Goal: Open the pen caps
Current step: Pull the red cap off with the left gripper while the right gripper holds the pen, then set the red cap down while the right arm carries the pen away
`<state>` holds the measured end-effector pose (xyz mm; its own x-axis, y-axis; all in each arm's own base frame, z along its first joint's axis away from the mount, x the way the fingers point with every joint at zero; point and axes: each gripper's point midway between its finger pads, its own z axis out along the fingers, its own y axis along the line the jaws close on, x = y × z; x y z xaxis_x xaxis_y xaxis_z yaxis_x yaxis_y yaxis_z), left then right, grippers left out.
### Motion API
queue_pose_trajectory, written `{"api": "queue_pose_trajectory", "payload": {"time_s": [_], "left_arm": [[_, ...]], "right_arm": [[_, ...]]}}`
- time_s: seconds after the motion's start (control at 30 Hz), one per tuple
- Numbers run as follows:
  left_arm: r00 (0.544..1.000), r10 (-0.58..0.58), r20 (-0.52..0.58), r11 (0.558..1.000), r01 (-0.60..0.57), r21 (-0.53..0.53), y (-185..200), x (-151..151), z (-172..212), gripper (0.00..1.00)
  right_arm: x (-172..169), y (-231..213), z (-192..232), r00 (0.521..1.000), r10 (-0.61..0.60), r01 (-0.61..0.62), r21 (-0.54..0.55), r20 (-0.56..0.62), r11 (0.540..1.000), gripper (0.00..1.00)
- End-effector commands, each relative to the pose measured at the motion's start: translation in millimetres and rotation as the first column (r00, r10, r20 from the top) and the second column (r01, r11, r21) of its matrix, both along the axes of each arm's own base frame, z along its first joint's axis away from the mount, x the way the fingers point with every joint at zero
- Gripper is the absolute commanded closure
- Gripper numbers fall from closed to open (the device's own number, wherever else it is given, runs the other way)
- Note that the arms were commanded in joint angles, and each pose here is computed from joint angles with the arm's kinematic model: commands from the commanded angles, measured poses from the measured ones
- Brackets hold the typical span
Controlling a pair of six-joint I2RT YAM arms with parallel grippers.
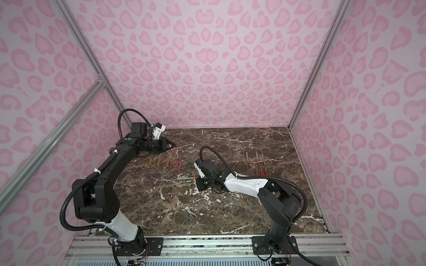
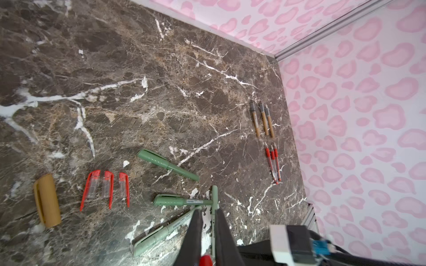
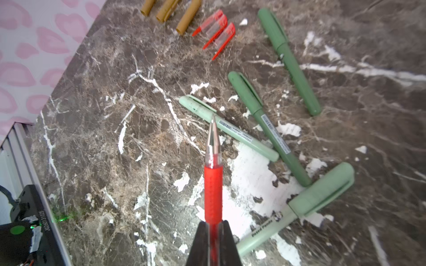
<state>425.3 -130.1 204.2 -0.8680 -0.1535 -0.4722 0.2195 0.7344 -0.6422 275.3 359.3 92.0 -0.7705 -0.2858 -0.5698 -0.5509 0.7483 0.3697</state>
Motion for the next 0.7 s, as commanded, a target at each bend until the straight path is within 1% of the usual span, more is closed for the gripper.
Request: {"api": "queue_pose_trajectory", "payload": {"time_s": [0.0,0.1,0.3,0.43,0.5,0.6,0.67], "left_arm": [[1.000,-0.011,-0.029,0.995,0.013,0.097,2.6,1.7,-21.4,0.96],[0.997,-0.035,-0.076,0.980,0.049,0.192,-1.8,0.7,-45.9,0.96],[0.984,-0.101,-0.148,0.940,0.143,0.310,-17.7,0.5,-86.3,0.96],[0.972,-0.119,-0.205,0.914,0.188,0.360,-21.9,1.9,-111.5,0.96],[0.968,-0.106,-0.227,0.903,0.190,0.386,-19.9,3.5,-122.0,0.97],[0.959,-0.119,-0.256,0.907,0.210,0.365,-25.3,3.8,-131.5,0.95],[0.955,-0.122,-0.272,0.895,0.224,0.385,-26.6,3.5,-139.6,0.95]], "right_arm": [[11.5,-12.2,8.3,0.998,-0.061,0.061,0.007,0.029,0.998,1.00],[23.4,-28.8,19.4,0.993,-0.110,0.109,0.024,0.041,0.994,1.00],[43.4,-71.4,36.0,0.975,-0.211,0.211,0.013,0.062,0.977,1.00],[50.6,-102.5,41.4,0.959,-0.275,0.276,-0.006,0.066,0.961,1.00],[52.5,-117.9,42.3,0.951,-0.302,0.304,-0.018,0.068,0.952,1.00],[53.8,-140.1,43.4,0.938,-0.339,0.341,-0.034,0.069,0.939,1.00],[54.3,-155.3,41.7,0.929,-0.364,0.367,-0.047,0.062,0.929,1.00]]}}
